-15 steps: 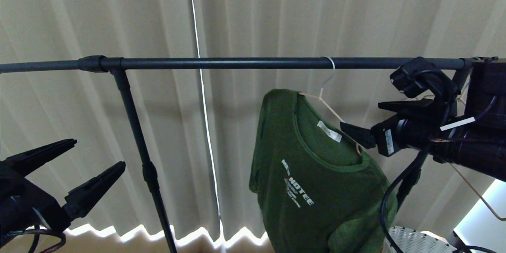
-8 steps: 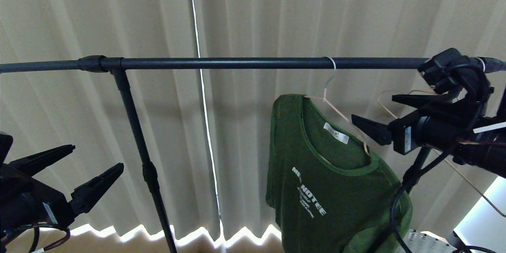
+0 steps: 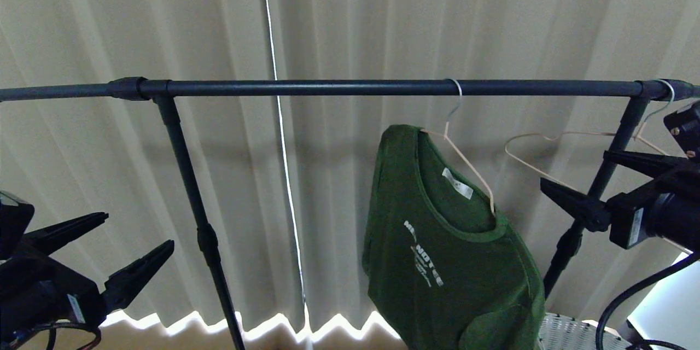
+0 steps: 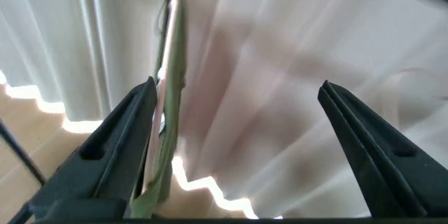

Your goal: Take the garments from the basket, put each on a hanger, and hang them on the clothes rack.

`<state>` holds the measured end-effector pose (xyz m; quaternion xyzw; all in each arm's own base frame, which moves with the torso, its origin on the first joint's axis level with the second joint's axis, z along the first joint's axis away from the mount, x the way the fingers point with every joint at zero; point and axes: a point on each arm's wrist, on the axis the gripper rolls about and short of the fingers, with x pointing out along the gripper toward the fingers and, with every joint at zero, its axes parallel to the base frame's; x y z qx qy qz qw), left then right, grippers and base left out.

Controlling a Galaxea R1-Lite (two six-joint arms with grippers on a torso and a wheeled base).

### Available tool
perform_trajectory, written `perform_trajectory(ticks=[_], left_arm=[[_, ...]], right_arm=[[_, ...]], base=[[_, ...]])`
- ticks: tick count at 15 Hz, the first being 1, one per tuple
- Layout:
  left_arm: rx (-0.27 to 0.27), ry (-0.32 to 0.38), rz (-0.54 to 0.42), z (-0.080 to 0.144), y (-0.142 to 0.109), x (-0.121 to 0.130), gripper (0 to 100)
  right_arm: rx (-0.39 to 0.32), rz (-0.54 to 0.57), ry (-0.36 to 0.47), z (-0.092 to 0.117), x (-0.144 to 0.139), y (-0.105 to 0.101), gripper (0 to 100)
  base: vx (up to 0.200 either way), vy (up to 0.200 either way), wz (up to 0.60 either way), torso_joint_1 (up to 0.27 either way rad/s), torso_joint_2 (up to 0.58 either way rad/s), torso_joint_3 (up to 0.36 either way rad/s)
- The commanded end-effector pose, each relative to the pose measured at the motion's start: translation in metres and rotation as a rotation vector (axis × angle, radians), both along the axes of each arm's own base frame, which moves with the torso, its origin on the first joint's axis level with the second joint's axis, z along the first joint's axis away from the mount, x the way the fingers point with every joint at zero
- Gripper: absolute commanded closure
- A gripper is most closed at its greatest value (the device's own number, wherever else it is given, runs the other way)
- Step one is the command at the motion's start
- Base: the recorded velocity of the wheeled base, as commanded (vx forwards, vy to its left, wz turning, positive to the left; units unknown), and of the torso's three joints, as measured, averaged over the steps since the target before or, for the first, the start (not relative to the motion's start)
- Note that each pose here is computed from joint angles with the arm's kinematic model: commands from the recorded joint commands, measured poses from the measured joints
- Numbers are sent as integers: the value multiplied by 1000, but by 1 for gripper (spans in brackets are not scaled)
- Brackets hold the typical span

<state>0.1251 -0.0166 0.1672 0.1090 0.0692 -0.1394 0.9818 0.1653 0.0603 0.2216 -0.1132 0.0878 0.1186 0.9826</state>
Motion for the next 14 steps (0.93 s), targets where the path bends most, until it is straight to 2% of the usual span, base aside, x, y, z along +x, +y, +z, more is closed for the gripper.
perform_trajectory(ticks=[1,8,14], left_arm=[[1,2,1,-1,0,0,0],[3,2,2,-2,1,-2,0],[7,-16,1,0,1,-5,0]], right_arm=[[-2,-8,8,-5,-5,-3,0],[-1,-8,-9,-29,-12,-6,0],[-9,-12,18,-38,-16,-8,0]], base=[[0,0,0,0,0,0],[0,0,0,0,0,0],[-200,0,0,4,4,2]])
